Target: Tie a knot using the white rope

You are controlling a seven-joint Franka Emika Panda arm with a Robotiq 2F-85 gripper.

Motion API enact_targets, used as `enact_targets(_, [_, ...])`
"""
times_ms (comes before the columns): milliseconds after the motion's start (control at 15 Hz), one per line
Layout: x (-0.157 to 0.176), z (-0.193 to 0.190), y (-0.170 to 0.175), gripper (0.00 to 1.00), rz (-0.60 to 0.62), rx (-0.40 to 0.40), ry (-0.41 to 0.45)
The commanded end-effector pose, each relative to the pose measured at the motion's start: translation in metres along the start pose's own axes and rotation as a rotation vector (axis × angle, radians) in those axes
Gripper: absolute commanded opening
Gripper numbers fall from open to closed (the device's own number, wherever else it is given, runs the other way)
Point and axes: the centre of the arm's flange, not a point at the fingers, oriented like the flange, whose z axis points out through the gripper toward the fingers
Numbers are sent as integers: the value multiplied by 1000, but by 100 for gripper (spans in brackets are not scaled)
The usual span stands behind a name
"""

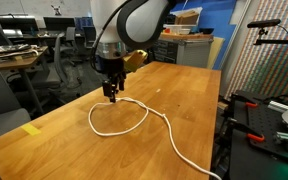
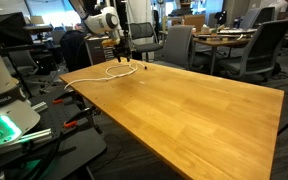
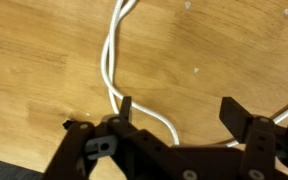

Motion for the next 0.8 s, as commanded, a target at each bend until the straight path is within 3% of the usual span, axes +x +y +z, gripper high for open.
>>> enact_targets(0, [8, 2, 2, 98, -6, 36, 13])
enact_targets(133, [30, -1, 8, 100, 29, 113, -7])
enact_targets(333, [60, -6, 19, 100, 84, 167, 18])
enact_targets(467, [79, -5, 30, 100, 126, 171, 42])
enact_targets(733, [97, 13, 48, 100, 168, 102, 47])
